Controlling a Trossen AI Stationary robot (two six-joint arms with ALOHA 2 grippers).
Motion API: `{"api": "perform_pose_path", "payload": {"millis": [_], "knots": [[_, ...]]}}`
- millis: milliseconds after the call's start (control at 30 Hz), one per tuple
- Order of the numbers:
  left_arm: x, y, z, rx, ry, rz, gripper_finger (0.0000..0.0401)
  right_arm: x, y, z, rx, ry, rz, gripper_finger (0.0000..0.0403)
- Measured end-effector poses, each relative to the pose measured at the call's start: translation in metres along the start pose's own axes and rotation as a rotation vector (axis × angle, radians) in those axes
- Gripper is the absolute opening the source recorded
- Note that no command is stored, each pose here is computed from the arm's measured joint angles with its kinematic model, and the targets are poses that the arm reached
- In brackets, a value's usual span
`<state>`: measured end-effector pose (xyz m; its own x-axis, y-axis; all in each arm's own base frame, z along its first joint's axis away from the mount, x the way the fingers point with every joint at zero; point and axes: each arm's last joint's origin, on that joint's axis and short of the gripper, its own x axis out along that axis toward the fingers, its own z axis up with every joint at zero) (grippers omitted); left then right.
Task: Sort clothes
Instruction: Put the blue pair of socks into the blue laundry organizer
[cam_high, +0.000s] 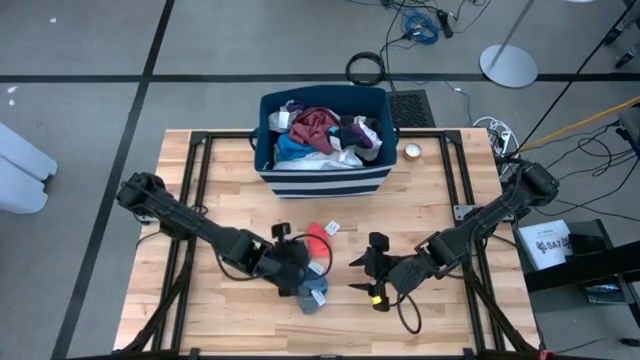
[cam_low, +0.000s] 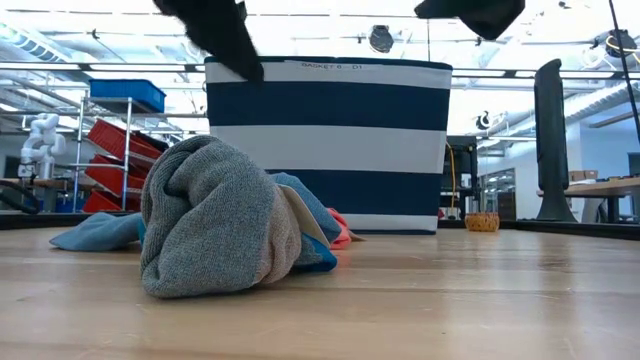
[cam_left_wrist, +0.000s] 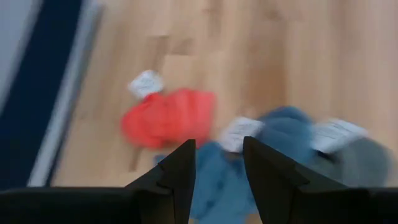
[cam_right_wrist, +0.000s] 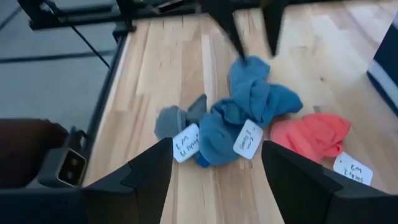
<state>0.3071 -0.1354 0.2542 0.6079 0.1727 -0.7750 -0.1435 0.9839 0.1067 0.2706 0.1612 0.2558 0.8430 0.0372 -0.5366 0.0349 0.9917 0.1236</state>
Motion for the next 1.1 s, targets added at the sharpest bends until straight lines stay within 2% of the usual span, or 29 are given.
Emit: {"api": "perform_pose_path", "payload": {"millis": [67, 133, 333, 667, 867, 1100], "knots": [[0.003, 0.000, -0.005, -0.056, -0.011, 0.056, 0.0143, 0.006, -0.001, -0.002, -0.003, 0.012, -0.011, 0.0233], [0.008, 0.002, -0.012, -0.080, 0.011, 0.064, 0.0143, 0.010, -0.001, -0.005, -0.008, 0.023, -0.021, 0.0233], [0.021, 0.004, -0.034, -0.117, 0.102, 0.042, 0.0143, 0.016, -0.005, -0.005, 0.004, 0.028, -0.034, 0.0233], [0.049, 0.011, -0.062, -0.156, 0.050, 0.018, 0.0143, 0.016, -0.006, -0.004, 0.012, 0.022, -0.035, 0.0233], [0.067, 0.017, -0.075, -0.210, 0.008, -0.035, 0.0143, 0.016, -0.006, -0.004, 0.012, 0.022, -0.035, 0.0233], [0.092, 0.013, -0.088, -0.199, 0.079, -0.015, 0.0140, 0.016, -0.006, -0.004, 0.012, 0.020, -0.035, 0.0233]]}}
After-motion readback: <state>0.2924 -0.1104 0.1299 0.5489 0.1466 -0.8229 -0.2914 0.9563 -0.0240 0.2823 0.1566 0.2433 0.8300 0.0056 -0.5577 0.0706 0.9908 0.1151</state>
